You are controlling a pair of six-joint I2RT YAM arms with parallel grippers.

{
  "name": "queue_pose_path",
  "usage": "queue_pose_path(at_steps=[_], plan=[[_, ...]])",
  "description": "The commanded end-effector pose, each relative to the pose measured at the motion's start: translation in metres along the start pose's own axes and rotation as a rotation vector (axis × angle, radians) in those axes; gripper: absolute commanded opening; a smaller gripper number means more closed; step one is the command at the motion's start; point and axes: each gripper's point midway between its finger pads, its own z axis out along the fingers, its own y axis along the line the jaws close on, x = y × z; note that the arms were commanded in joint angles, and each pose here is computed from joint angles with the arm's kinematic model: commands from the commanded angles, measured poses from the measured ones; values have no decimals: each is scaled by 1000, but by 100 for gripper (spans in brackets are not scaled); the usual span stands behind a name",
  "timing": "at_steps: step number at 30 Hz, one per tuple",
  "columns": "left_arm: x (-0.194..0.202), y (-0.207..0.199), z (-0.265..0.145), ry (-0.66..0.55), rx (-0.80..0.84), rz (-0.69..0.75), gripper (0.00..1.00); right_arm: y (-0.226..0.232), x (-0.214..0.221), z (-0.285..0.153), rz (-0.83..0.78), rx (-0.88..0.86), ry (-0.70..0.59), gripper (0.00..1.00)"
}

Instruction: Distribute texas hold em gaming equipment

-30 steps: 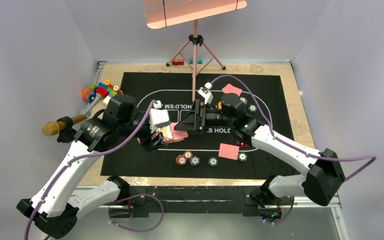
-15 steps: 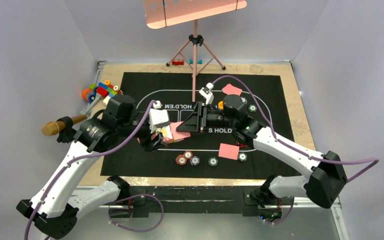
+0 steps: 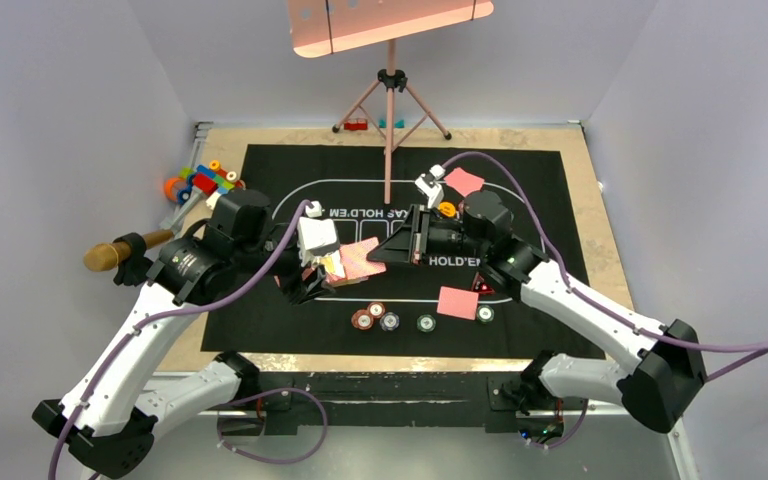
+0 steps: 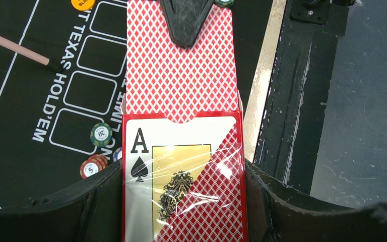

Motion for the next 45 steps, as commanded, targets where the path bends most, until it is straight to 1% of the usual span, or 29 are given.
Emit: queue_pose_path(at_steps=[1,8,11,16,19,22,26,31,34,38,45], plan=[[-29,0,-10,-99,-16,48,0,10,-5,-13,-19,-14,-30,7],[-29,0,-10,-99,-15,47,0,10,-22,-39,-29,10,-87,1],[-28,0,-11,-97,-17,49,0,7,-30,-55,-42,32,-120,0],[-28,-1,-12,-97,-19,49,0,-19,-34,-85,-21,127,-163,0],[-28,-1,-12,-96,-17,49,0,-55,-30,-105,11,251,-191,0],[-29,-2,-13,-98,-16,51,0,-107,-22,-123,69,386,-216,0],[-31,-2,-14,-104,-14,55,0,-175,-3,-135,166,535,-245,0],[-31,-4,-16,-103,-10,70,0,-231,11,-148,205,703,-258,0],[-31,-5,-17,-103,-12,79,0,-254,14,-155,218,787,-260,0],[-30,-6,-18,-106,-10,80,0,-271,14,-164,218,871,-280,0],[-30,-8,-19,-107,-7,85,0,-285,13,-179,205,978,-298,0]])
